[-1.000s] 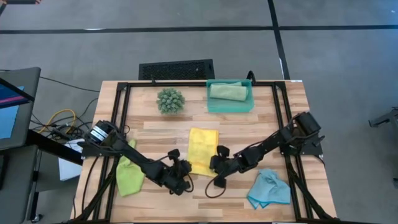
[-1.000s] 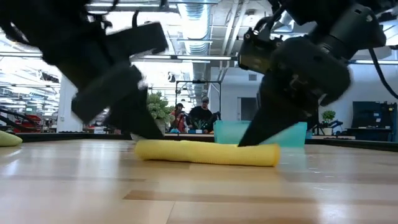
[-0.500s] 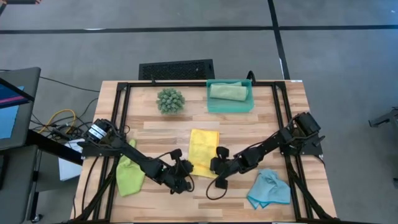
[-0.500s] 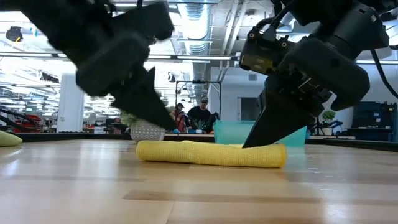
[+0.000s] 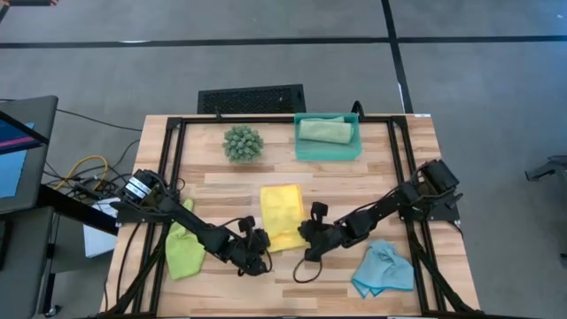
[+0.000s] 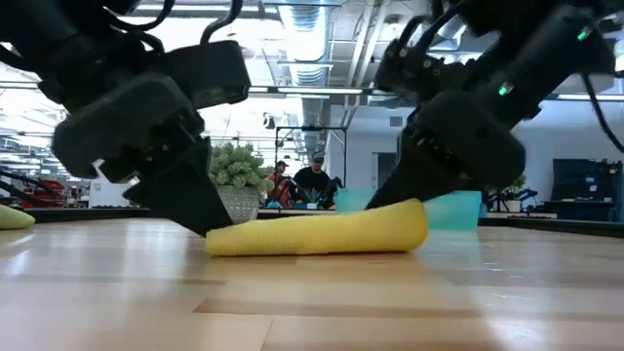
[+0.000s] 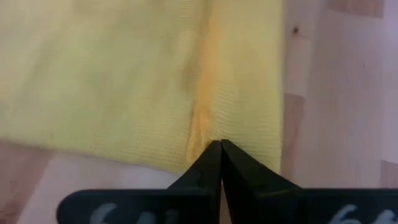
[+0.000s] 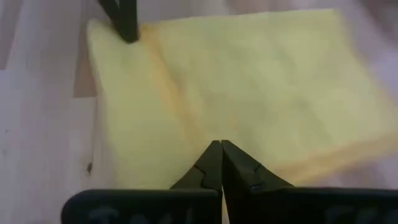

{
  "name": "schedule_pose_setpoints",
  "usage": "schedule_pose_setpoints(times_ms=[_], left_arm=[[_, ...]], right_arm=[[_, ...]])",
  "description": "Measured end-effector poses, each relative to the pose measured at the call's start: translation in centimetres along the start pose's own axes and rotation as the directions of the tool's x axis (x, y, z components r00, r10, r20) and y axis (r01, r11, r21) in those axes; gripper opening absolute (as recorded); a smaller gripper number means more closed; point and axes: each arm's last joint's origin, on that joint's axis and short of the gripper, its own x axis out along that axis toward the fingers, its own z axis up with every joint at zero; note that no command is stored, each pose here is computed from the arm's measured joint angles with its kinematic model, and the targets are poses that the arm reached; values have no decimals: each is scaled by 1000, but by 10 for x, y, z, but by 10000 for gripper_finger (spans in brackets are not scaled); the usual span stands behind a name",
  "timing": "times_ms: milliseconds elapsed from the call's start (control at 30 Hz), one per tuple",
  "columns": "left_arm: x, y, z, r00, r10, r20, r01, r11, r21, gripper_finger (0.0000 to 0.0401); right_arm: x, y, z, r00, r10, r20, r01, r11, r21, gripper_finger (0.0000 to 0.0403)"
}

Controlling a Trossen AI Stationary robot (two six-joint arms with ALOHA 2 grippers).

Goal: Roll microfiber towels into tight, uniform cylinder then place into a basket
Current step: Roll the yellow microfiber cloth

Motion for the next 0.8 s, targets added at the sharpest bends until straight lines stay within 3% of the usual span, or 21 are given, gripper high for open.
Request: schedule_pose_setpoints(times_ms=[167,333,533,633,800], left_arm=[[0,0,0,1000,-5,-2,5,1000,-5,0],[0,-1,0,1000,-7,2,7,1000,-11,0],[0,-1,1,1000,-9,4,9,1000,-21,0],[0,-1,1,1000,-9,4,9,1000,-21,0],[1,-1,1,1000,-8,3,8,1000,-21,0]], right_arm=[[-24,15,12,991,92,102,-88,995,-44,17],[-30,30,15,972,157,174,-139,984,-110,59],[-15,31,16,954,233,189,-214,970,-114,142],[3,28,6,957,250,145,-222,958,-182,179],[25,26,8,963,234,130,-198,950,-242,209]])
